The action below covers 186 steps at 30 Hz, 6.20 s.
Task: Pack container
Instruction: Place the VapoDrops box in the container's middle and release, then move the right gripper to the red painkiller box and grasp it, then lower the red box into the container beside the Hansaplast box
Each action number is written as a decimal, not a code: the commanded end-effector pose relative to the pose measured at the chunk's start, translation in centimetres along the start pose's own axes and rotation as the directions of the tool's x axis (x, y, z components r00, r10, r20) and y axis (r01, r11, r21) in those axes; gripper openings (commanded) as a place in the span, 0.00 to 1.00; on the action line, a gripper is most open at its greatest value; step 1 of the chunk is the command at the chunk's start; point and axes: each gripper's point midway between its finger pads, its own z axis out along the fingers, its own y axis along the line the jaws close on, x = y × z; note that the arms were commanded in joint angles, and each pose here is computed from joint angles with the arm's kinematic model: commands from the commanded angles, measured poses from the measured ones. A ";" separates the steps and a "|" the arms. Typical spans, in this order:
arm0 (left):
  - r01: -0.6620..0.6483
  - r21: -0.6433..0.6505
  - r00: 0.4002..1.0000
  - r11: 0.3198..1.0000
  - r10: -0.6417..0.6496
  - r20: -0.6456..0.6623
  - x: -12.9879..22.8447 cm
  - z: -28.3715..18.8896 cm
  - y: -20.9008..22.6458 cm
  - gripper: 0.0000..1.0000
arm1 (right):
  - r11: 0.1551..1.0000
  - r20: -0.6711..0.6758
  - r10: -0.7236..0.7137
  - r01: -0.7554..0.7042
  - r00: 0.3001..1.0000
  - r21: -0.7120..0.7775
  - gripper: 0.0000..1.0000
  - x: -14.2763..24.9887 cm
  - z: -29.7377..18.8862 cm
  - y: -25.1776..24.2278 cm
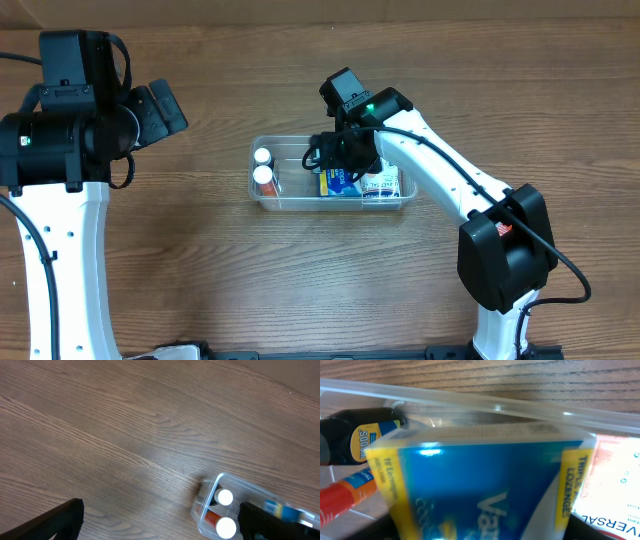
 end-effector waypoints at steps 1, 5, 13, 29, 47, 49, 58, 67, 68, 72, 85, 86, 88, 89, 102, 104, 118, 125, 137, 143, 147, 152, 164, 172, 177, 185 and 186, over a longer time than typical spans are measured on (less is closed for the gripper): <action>-0.019 -0.015 1.000 1.000 0.019 0.006 -0.2 0.0 0.4 1.00 | 1.000 -0.006 -0.004 0.004 1.000 -0.006 1.00 0.3 0.1 0.4; -0.019 -0.015 1.000 1.000 0.019 0.006 -0.2 0.0 0.4 1.00 | 1.000 -0.006 -0.004 0.004 1.000 -0.006 1.00 0.3 0.1 0.4; -0.023 -0.015 1.000 1.000 0.023 0.006 -0.2 0.0 0.4 1.00 | 0.987 0.128 0.019 -0.040 0.992 0.157 1.00 -1.8 -5.6 -3.2; -0.023 -0.016 1.000 1.000 0.023 0.002 -0.1 0.0 0.4 1.00 | 0.697 0.421 0.592 -0.699 0.688 0.162 1.00 6.9 -24.0 -21.2; -0.023 -0.016 1.000 1.000 0.023 0.002 -0.1 0.0 0.4 1.00 | 0.672 0.113 0.697 -0.700 0.708 0.241 1.00 14.9 -5.8 -28.6; -0.023 -0.016 1.000 1.000 0.023 0.002 -0.1 0.0 0.4 1.00 | 0.669 0.094 0.702 -0.699 0.706 0.252 1.00 14.8 -4.7 -29.0; -0.023 -0.017 1.000 1.000 0.023 0.001 -0.1 0.0 0.4 1.00 | 0.655 0.022 0.720 -0.690 0.694 0.308 1.00 14.9 -1.0 -30.3; -0.023 -0.017 1.000 1.000 0.023 0.001 -0.1 0.0 0.4 1.00 | 0.651 -0.011 0.728 -0.685 0.686 0.327 1.00 15.5 -0.1 -30.4; -0.023 -0.017 1.000 1.000 0.023 0.001 -0.1 0.0 0.4 1.00 | 0.651 -0.011 0.728 -0.685 0.686 0.327 1.00 15.5 -0.1 -30.4; -0.023 -0.017 1.000 1.000 0.023 0.001 -0.1 0.0 0.4 1.00 | 0.674 -0.002 0.704 -0.667 0.710 0.317 1.00 14.8 -0.5 -30.5; -0.030 -0.016 1.000 0.999 0.030 0.004 -0.2 0.0 0.4 1.00 | 0.705 0.121 0.652 -0.658 0.748 0.266 1.00 14.1 -6.2 -29.2; -0.030 -0.016 1.000 0.999 0.030 0.004 -0.2 0.0 0.4 1.00 | 0.698 0.119 0.653 -0.656 0.748 0.287 1.00 14.6 -6.0 -29.5; -0.030 -0.016 1.000 0.999 0.030 0.004 -0.2 0.0 0.4 1.00 | 0.686 0.119 0.662 -0.662 0.740 0.300 1.00 15.4 -5.0 -29.8; -0.030 -0.016 1.000 0.999 0.030 0.004 -0.2 0.0 0.4 1.00 | 0.687 0.120 0.661 -0.662 0.740 0.300 1.00 15.6 -4.5 -29.9; -0.030 -0.015 1.000 0.999 0.030 0.003 -0.1 0.0 0.4 1.00 | 0.699 0.190 0.638 -0.665 0.746 0.263 0.99 15.2 -1.8 -30.7; -0.031 -0.016 1.000 0.999 0.031 0.002 -0.1 0.0 0.4 1.00 | 0.699 0.189 0.638 -0.665 0.746 0.263 0.99 15.2 -1.8 -30.7; -0.031 -0.016 1.000 0.999 0.031 0.001 -0.1 0.0 0.4 1.00 | 0.698 0.191 0.638 -0.665 0.746 0.266 0.98 16.3 -0.4 -30.9; -0.030 -0.016 1.000 0.999 0.030 0.001 -0.1 0.0 0.4 1.00 | 0.701 0.217 0.630 -0.667 0.745 0.252 0.83 15.6 -0.4 -31.1; -0.030 -0.016 1.000 0.999 0.030 0.001 -0.1 0.0 0.4 1.00 | 0.722 0.240 0.622 -0.665 0.745 0.192 0.63 12.2 -3.4 -30.3; -0.030 -0.016 1.000 0.999 0.030 0.001 -0.1 0.0 0.4 1.00 | 0.810 0.325 0.521 -0.577 0.789 0.102 0.60 6.5 -10.5 -27.2; -0.030 -0.016 1.000 0.999 0.030 0.001 -0.1 0.0 0.4 1.00 | 0.932 0.378 0.313 -0.359 0.871 0.056 0.60 2.7 -15.5 -20.9; -0.030 -0.016 1.000 0.999 0.030 0.001 -0.1 0.0 0.4 1.00 | 0.998 0.405 0.040 -0.057 0.913 0.030 0.62 1.2 -16.6 -11.1; -0.030 -0.017 1.000 0.999 0.030 -0.002 0.0 0.0 0.4 1.00 | 0.995 0.186 -0.088 0.079 0.979 0.056 0.67 1.6 -6.8 -6.4; -0.030 -0.017 1.000 0.999 0.030 -0.003 0.0 0.0 0.4 1.00 | 0.994 0.077 -0.071 0.064 0.995 0.090 0.67 1.7 -2.0 -7.5; -0.030 -0.017 1.000 0.999 0.030 -0.003 0.0 0.0 0.4 1.00 | 0.994 0.100 -0.075 0.067 0.992 0.083 0.84 1.2 -2.0 -7.3; -0.031 -0.018 1.000 0.999 0.031 -0.006 0.1 0.0 0.5 1.00 | 0.993 0.159 -0.079 0.063 0.984 0.100 1.00 0.0 -4.0 -7.1; -0.031 -0.019 0.999 0.999 0.031 -0.007 0.1 0.0 0.5 1.00 | 0.992 0.199 -0.079 0.057 0.977 0.115 1.00 -0.6 -5.5 -7.0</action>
